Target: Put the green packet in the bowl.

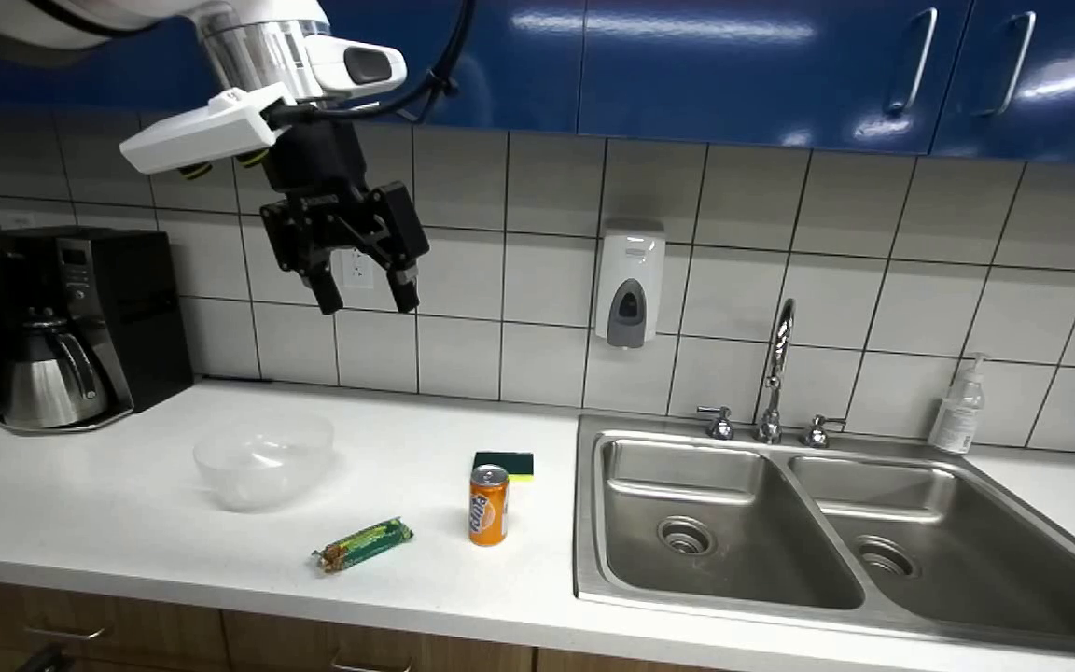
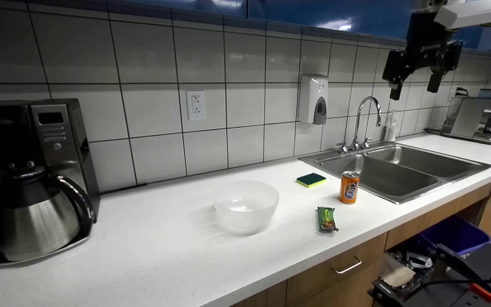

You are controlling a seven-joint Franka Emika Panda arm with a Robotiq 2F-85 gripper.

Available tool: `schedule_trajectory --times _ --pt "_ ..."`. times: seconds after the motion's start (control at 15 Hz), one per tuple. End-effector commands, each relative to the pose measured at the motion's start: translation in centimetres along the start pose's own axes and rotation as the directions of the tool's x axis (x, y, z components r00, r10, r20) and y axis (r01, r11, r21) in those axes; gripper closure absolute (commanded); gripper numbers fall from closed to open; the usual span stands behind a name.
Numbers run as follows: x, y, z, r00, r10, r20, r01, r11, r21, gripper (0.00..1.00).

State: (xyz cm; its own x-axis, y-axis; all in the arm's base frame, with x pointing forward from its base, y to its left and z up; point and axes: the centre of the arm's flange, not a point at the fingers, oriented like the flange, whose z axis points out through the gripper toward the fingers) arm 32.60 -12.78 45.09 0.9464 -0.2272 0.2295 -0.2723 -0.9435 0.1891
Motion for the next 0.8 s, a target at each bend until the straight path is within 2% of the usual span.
schedule_trajectory --times 0.0,0.2,0.33,0.73 --pt "-0.2 -0.6 0.7 1.000 0.019 0.004 -0.019 1.000 -0.012 0.00" --pt "-0.8 -2.2 2.5 0.999 0.054 -0.003 -0.054 0.999 0.002 0.00" --pt "-0.8 -2.9 3.8 0.993 0.117 -0.011 -0.117 0.993 -0.002 0.00" --pt "1.0 -4.3 7.2 0.971 0.235 -0.030 -0.235 0.972 -0.004 0.00"
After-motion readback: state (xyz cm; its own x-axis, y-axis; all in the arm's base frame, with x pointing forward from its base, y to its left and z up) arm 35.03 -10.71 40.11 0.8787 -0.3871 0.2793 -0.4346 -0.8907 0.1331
